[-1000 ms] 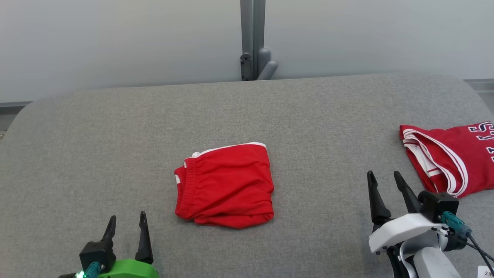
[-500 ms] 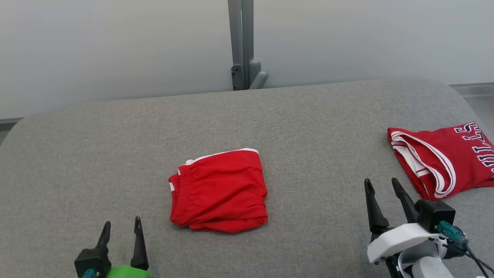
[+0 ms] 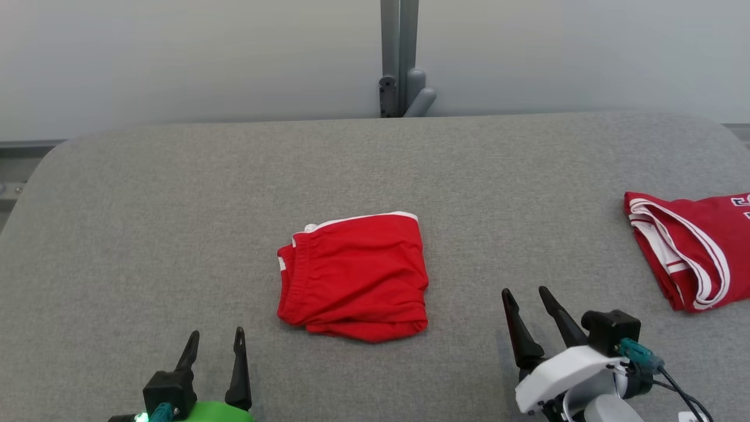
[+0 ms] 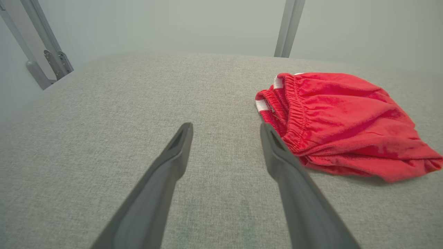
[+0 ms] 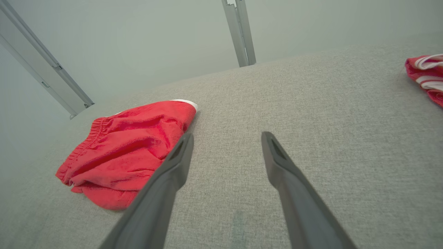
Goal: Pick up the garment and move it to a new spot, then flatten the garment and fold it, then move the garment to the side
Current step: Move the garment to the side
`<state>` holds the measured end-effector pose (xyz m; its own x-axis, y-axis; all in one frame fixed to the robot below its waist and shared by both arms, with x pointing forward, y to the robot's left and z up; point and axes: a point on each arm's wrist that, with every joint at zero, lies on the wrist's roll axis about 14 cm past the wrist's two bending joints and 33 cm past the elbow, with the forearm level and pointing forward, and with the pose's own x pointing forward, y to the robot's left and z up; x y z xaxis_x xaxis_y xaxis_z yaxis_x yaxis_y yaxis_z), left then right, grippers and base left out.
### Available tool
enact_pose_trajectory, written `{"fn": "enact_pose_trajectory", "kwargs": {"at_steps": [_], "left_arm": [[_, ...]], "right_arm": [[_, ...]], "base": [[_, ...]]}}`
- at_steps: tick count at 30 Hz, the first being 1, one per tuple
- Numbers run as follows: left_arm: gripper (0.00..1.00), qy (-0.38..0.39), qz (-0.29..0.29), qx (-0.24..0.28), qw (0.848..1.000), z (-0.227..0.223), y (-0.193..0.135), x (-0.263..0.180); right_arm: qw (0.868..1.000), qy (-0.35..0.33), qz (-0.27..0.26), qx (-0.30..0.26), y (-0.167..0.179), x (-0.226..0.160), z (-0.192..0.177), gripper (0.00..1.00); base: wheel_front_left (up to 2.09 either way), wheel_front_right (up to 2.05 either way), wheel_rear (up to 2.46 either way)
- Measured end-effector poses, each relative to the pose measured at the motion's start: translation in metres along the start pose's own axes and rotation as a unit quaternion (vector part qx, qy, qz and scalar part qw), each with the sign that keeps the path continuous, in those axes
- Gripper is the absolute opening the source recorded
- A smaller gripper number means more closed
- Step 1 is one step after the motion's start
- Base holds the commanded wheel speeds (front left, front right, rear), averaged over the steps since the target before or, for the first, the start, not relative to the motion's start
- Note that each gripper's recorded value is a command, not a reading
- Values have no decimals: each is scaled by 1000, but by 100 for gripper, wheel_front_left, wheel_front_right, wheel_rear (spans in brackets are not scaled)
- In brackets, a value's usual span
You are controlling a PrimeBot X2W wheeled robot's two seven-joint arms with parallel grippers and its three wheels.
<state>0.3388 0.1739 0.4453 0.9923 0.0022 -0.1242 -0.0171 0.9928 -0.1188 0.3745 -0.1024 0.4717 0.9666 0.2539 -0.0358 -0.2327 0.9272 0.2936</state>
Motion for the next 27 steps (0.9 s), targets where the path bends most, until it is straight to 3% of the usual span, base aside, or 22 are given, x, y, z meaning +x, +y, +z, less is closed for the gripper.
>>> {"fn": "enact_pose_trajectory", "kwargs": {"at_steps": [11, 21, 22, 24, 25, 27], "left_arm": [[100, 13, 34, 1, 999, -7, 24, -6], [100, 31, 81, -1, 996, -18, 51, -22], [100, 33, 84, -1, 996, -19, 52, -23], [100, 35, 87, -1, 996, -20, 54, -23], [100, 35, 88, -2, 996, -20, 54, -23], [100, 35, 87, -2, 996, -20, 53, -22]], "right_arm": [[992, 82, 77, 56, 55, 49, -44, 100], [973, 178, 117, 89, 90, 56, -97, 100], [972, 178, 117, 94, 91, 58, -98, 96], [972, 180, 119, 96, 93, 60, -99, 25], [972, 179, 118, 96, 92, 61, -99, 0], [972, 178, 118, 95, 91, 61, -99, 0]], "base": [[0, 0, 0], [0, 0, 0], [0, 0, 0], [0, 0, 0], [0, 0, 0], [0, 0, 0]]}}
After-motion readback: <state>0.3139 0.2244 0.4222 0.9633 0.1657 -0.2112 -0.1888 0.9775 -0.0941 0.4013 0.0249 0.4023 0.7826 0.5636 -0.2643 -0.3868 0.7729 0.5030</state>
